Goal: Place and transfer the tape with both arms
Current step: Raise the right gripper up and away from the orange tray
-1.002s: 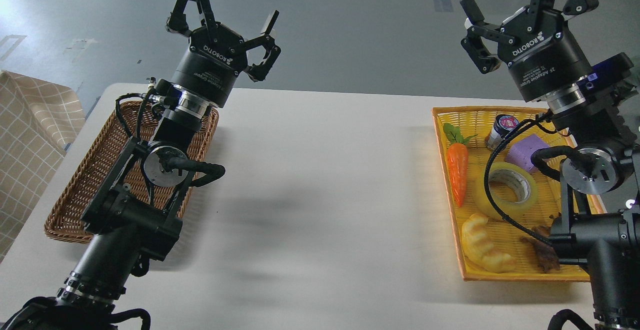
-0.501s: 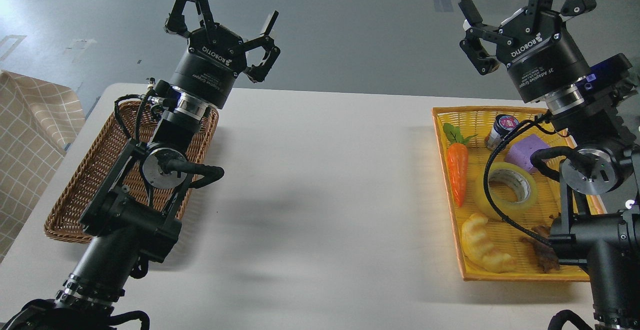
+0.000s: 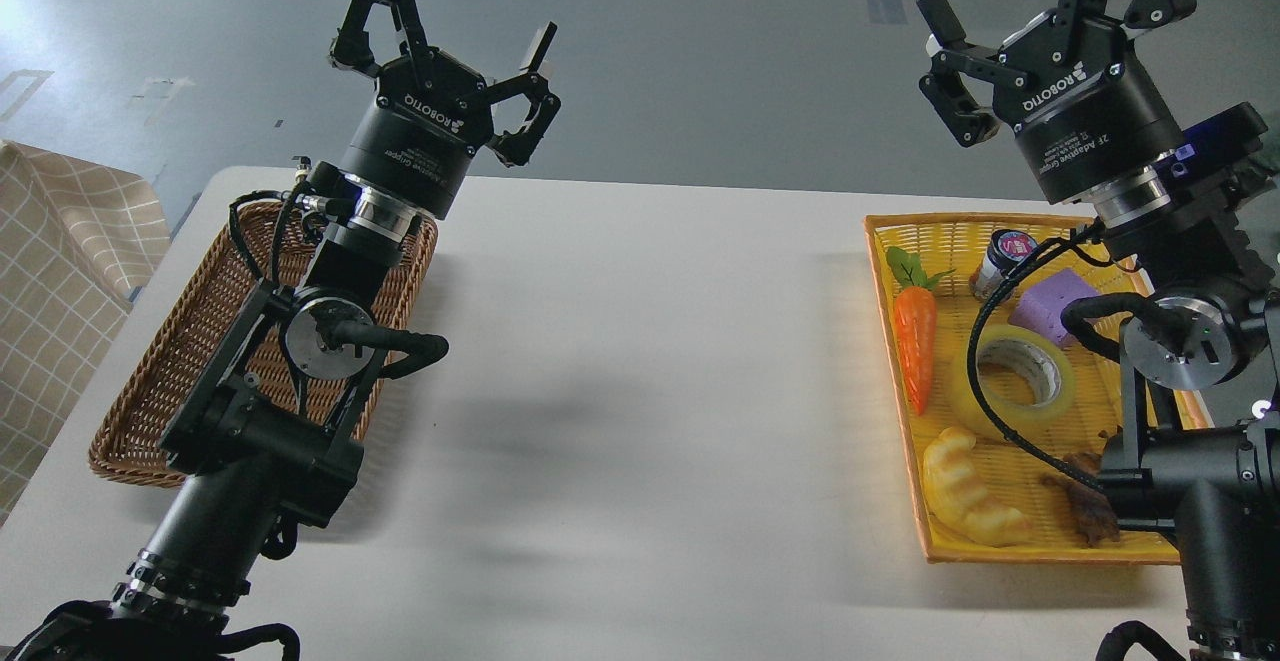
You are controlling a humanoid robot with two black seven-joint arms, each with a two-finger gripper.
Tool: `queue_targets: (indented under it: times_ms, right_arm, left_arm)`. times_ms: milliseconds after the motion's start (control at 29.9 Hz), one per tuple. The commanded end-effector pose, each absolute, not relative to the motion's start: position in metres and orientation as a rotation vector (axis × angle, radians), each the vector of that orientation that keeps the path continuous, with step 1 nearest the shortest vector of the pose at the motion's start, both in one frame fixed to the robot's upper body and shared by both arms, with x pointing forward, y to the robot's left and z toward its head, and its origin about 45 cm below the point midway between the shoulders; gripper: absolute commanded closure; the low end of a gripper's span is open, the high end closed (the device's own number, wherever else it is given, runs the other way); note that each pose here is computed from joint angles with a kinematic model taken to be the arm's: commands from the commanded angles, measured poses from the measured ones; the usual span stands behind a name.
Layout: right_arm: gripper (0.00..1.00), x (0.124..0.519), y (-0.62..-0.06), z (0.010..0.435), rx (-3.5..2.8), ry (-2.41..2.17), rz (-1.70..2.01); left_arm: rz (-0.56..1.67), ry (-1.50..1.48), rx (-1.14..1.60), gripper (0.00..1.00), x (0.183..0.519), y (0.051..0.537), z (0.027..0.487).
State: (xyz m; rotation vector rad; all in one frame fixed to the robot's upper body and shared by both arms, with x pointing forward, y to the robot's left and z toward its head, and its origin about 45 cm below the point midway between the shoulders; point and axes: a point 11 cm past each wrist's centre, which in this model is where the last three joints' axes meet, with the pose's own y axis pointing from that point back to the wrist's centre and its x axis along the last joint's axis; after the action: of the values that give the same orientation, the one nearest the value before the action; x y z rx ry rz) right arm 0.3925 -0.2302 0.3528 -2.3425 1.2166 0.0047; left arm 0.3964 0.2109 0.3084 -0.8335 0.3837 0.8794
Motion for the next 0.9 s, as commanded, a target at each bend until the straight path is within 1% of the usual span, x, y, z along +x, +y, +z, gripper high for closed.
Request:
queue_targets:
  times_ms: [0, 200, 434, 601, 869]
  right_arm:
    - [0.0, 0.393, -0.232, 0.349, -2.339, 1.235, 0.018]
    - [0.0, 0.395, -0.231, 0.351, -2.343, 1.262, 0.005]
    - [0.0, 0.4, -0.26, 0.357, -2.405, 1.446, -0.16]
    - [0.0, 0.393, -0.278, 0.366, -2.437, 1.5, -0.274]
    - [0.0, 0.383, -0.278, 0.372, -2.446, 1.478, -0.322]
  left_arm:
    - [0.879, 0.382, -0.833, 0.02, 0.397, 0.211, 0.31]
    - [0.88, 0.388, -0.839, 0.02, 0.396, 0.21, 0.308]
    - [0.882, 0.394, -0.846, 0.02, 0.396, 0.209, 0.307]
    - [0.879, 0.397, -0.845, 0.02, 0.396, 0.208, 0.306]
    - [0.877, 0.396, -0.842, 0.02, 0.396, 0.208, 0.307]
